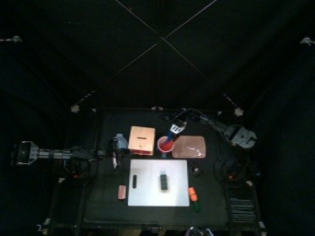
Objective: Place sushi on board then cut the sushi with the knife then place the pieces on the plate
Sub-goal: Grasp knife edge with left hand
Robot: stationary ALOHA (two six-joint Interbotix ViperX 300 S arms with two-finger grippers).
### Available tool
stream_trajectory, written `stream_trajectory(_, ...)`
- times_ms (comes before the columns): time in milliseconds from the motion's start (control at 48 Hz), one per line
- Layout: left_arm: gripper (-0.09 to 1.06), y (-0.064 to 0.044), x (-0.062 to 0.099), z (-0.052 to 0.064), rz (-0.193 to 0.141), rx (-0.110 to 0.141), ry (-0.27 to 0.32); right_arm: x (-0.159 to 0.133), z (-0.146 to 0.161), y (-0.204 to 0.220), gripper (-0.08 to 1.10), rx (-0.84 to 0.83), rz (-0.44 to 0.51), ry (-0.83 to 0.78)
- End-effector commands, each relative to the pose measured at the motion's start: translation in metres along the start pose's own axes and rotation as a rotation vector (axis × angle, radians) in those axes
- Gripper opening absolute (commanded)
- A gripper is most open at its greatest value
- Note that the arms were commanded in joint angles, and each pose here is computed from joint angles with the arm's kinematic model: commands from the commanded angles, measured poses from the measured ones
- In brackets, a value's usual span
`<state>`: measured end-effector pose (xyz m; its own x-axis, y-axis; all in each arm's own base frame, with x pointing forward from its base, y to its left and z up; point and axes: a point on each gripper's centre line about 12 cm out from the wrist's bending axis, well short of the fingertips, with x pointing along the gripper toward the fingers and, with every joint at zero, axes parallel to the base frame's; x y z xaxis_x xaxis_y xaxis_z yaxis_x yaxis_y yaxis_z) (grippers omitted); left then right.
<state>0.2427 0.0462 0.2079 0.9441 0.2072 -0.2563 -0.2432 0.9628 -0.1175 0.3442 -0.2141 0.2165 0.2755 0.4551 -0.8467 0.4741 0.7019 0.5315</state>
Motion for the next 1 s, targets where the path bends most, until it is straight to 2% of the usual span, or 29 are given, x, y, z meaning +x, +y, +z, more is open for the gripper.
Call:
stream_trajectory(21,-0.03,0.000,0.001,0.005,0.002,-0.007,-0.015,-0.020,0.001,0.015,0.31,-0.031,-0.003,-0.048)
stream_trajectory(458,-0.03,0.000,0.001,0.005,0.001,-0.004,-0.017,-0.077,0.000,0.049,0.31,-0.083,-0.010,-0.136)
stream_trajectory(792,-0.03,0.000,0.002,0.007,0.002,-0.004,-0.020,-0.123,-0.028,0.072,0.31,-0.117,-0.109,-0.225)
stream_trajectory(1000,-0.03,-0.001,0.001,0.014,-0.002,-0.002,-0.047,-0.139,-0.050,0.100,0.31,-0.196,-0.154,-0.343)
